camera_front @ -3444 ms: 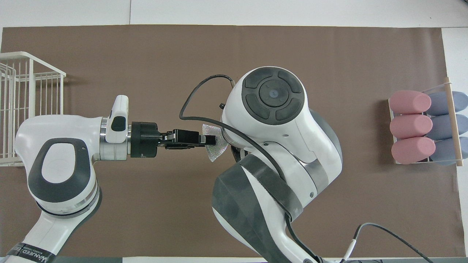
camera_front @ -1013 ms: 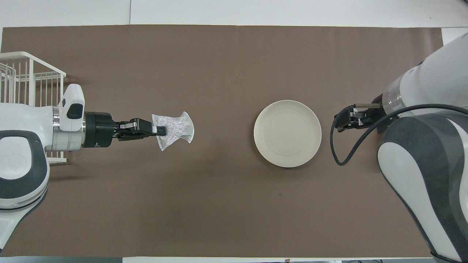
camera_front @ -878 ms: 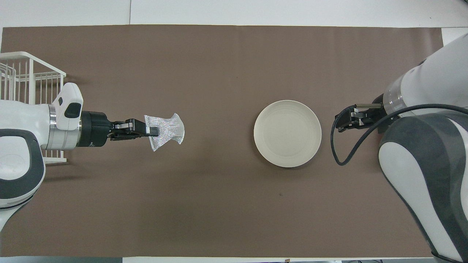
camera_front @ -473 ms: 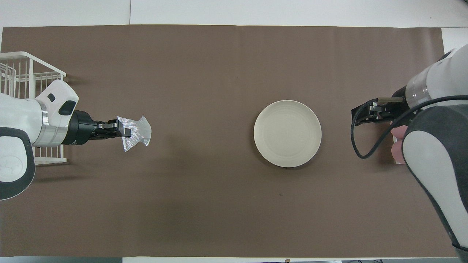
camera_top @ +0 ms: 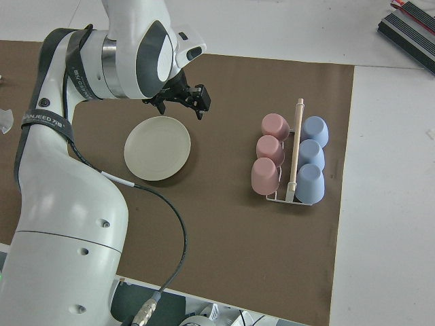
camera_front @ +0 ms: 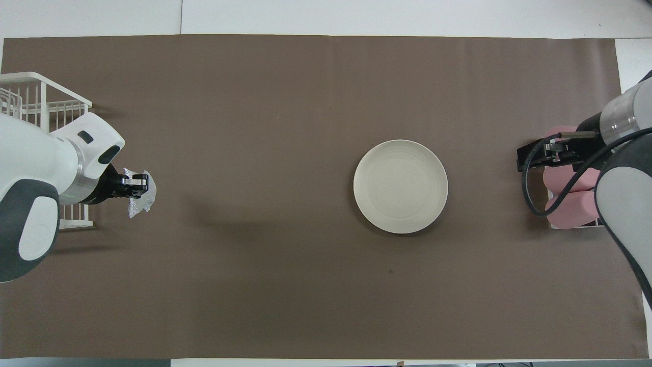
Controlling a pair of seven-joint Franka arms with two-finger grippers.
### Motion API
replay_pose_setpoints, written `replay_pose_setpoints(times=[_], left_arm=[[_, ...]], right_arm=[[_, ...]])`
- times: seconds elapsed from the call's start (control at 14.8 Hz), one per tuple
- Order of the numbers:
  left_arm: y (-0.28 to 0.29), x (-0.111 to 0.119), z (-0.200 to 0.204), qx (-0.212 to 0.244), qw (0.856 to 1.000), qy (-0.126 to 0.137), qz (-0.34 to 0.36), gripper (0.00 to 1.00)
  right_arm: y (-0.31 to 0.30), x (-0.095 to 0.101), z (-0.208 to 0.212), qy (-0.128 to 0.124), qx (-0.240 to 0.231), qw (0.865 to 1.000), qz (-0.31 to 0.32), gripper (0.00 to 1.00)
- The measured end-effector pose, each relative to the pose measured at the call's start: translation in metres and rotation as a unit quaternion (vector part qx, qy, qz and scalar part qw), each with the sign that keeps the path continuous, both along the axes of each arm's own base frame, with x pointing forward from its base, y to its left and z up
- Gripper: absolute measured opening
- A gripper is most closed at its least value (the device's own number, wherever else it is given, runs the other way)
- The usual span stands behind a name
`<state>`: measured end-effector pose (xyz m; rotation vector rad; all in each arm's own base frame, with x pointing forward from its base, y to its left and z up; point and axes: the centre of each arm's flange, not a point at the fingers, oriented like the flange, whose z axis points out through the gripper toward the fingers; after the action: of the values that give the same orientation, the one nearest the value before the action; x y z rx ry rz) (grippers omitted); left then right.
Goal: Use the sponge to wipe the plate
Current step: 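Place the clear sponge into the white wire rack with the left gripper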
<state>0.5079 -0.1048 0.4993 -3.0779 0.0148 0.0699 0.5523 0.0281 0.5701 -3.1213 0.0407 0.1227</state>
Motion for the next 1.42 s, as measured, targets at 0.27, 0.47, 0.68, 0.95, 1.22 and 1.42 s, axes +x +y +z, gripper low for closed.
replay_pose_setpoints(times=[0.27, 0.47, 0.68, 0.95, 1.22, 1.42], left_arm=[[-0.029, 0.000, 0.022, 0.108, 0.994, 0.024, 0.006, 0.04], [-0.042, 0.013, 0.027, 0.207, 0.978, 0.035, 0.001, 0.04], [-0.042, 0.026, 0.014, 0.297, 0.954, 0.049, -0.013, 0.04], [-0.034, 0.042, -0.005, 0.418, 0.907, 0.048, -0.030, 0.04], [-0.026, 0.067, -0.041, 0.519, 0.852, 0.043, -0.058, 0.04], [-0.003, 0.090, -0.082, 0.569, 0.818, 0.055, -0.071, 0.04]], right_arm=[[0.004, 0.000, 0.000, 0.001, 0.000, 1.000, 0.004, 1.00], [0.003, -0.001, 0.000, 0.002, -0.003, 1.000, 0.004, 1.00], [-0.012, 0.000, 0.000, 0.002, -0.011, 1.000, 0.006, 1.00], [-0.032, 0.001, 0.003, -0.001, -0.014, 1.000, 0.004, 1.00], [-0.034, 0.002, 0.015, -0.013, -0.022, 1.000, 0.009, 1.00], [-0.042, 0.003, 0.016, -0.015, -0.022, 1.000, 0.004, 1.00]])
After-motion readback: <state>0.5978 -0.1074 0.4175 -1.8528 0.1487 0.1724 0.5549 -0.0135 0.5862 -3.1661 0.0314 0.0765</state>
